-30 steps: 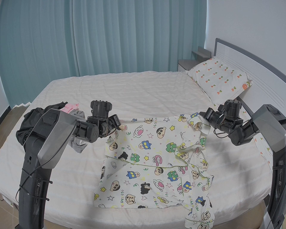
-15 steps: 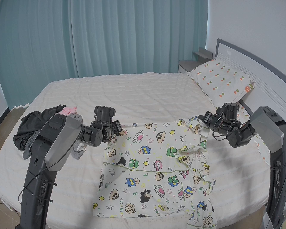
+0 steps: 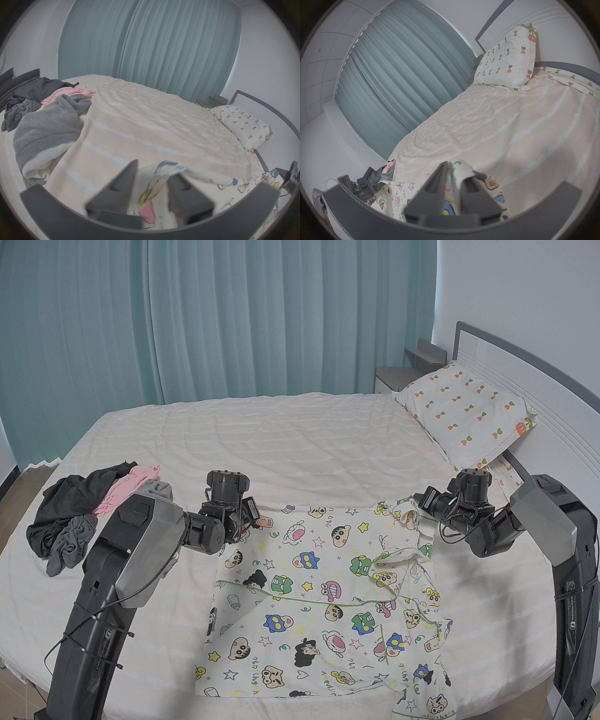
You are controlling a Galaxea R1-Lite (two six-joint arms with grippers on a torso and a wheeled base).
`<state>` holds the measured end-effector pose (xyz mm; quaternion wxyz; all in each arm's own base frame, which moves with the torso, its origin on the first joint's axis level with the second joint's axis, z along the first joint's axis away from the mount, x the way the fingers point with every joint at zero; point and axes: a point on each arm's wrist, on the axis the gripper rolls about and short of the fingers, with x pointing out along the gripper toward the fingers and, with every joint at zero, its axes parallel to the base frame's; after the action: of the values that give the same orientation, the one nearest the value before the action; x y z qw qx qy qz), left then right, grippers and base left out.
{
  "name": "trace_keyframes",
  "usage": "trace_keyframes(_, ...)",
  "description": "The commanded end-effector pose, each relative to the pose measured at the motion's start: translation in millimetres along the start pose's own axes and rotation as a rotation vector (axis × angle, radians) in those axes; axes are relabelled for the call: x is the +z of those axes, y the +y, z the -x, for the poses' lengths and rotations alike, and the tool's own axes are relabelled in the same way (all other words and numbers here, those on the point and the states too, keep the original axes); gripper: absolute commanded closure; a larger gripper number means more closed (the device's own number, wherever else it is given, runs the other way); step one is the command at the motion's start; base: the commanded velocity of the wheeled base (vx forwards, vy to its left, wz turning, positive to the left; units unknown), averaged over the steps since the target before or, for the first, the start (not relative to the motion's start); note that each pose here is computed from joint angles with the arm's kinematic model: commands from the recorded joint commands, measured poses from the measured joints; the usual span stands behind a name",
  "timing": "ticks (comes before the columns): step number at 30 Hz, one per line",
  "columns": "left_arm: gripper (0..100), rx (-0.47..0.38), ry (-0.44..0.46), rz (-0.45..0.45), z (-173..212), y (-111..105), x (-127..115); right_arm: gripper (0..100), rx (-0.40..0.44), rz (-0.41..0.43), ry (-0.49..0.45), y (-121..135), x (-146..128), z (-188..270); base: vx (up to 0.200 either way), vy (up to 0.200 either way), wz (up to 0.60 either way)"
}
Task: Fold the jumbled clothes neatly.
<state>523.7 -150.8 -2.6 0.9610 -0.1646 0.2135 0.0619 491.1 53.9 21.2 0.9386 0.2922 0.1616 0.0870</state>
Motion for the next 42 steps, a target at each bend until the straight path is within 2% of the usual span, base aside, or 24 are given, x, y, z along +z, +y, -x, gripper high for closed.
trace_keyframes(1,0,0.102,0.047,-0.028,-24,18,-47,0,-0.039,-0.009,-0.078,-11,2,-20,0.0,0.0,0.0)
trace_keyframes(7,0,0.109,0.045,-0.027,-25,20,-47,0,-0.07,-0.05,-0.073,-21,4,-21,0.0,0.0,0.0)
trace_keyframes(8,0,0.106,0.038,-0.023,-25,19,-45,0,-0.104,-0.117,-0.032,-25,2,-21,0.0,0.0,0.0)
trace_keyframes(11,0,0.103,0.033,-0.013,-24,18,-43,0,-0.138,-0.151,0.002,-28,1,-21,0.0,0.0,0.0)
trace_keyframes(14,0,0.09,0.005,0.055,-16,11,-23,0,-0.192,-0.166,0.003,-37,6,-25,0.0,0.0,0.0)
trace_keyframes(16,0,0.084,-0.007,0.101,-5,5,-4,0,-0.279,-0.165,0.019,-44,2,-24,0.0,0.0,0.0)
trace_keyframes(18,0,0.085,-0.005,0.127,2,2,8,0,-0.311,-0.167,0.044,-45,2,-22,0.0,0.0,0.0)
trace_keyframes(19,0,0.08,-0.003,0.159,10,-1,20,0,-0.324,-0.172,0.053,-43,6,-20,0.0,0.0,0.0)
trace_keyframes(20,0,0.079,-0.005,0.163,11,-2,22,0,-0.325,-0.171,0.053,-43,7,-20,0.0,0.0,0.0)
trace_keyframes(22,0,0.05,-0.023,0.221,27,-8,47,0,-0.32,-0.177,0.016,-43,19,-17,0.0,0.0,0.0)
trace_keyframes(23,0,0.046,-0.022,0.223,28,-8,48,0,-0.319,-0.177,0.012,-42,20,-17,0.0,0.0,0.0)
trace_keyframes(24,0,0.007,-0.03,0.254,39,-13,64,0,-0.318,-0.179,-0.011,-42,30,-14,0.0,0.0,0.0)
trace_keyframes(28,0,-0.192,-0.09,0.342,90,-33,129,0,-0.344,-0.184,-0.036,-44,43,-4,0.0,0.0,0.0)
trace_keyframes(31,0,-0.243,-0.036,0.329,112,-29,125,0,-0.346,-0.2,-0.021,-39,48,13,0.0,0.0,0.0)
trace_keyframes(32,0,-0.278,-0.02,0.322,124,-22,116,0,-0.333,-0.211,0.019,-32,47,28,0.0,0.0,0.0)
trace_keyframes(35,0,-0.297,-0.009,0.304,132,-13,103,0,-0.298,-0.208,0.059,-24,44,41,0.0,0.0,0.0)
trace_keyframes(36,0,-0.295,0.005,0.267,140,-1,86,0,-0.255,-0.202,0.08,-12,39,58,0.0,0.0,0.0)
trace_keyframes(38,0,-0.277,0.031,0.242,147,9,70,0,-0.211,-0.191,0.082,-2,34,75,0.0,0.0,0.0)
trace_keyframes(42,0,-0.228,0.16,0.2,175,32,25,0,-0.063,-0.108,0.127,16,11,124,0.0,0.0,0.0)
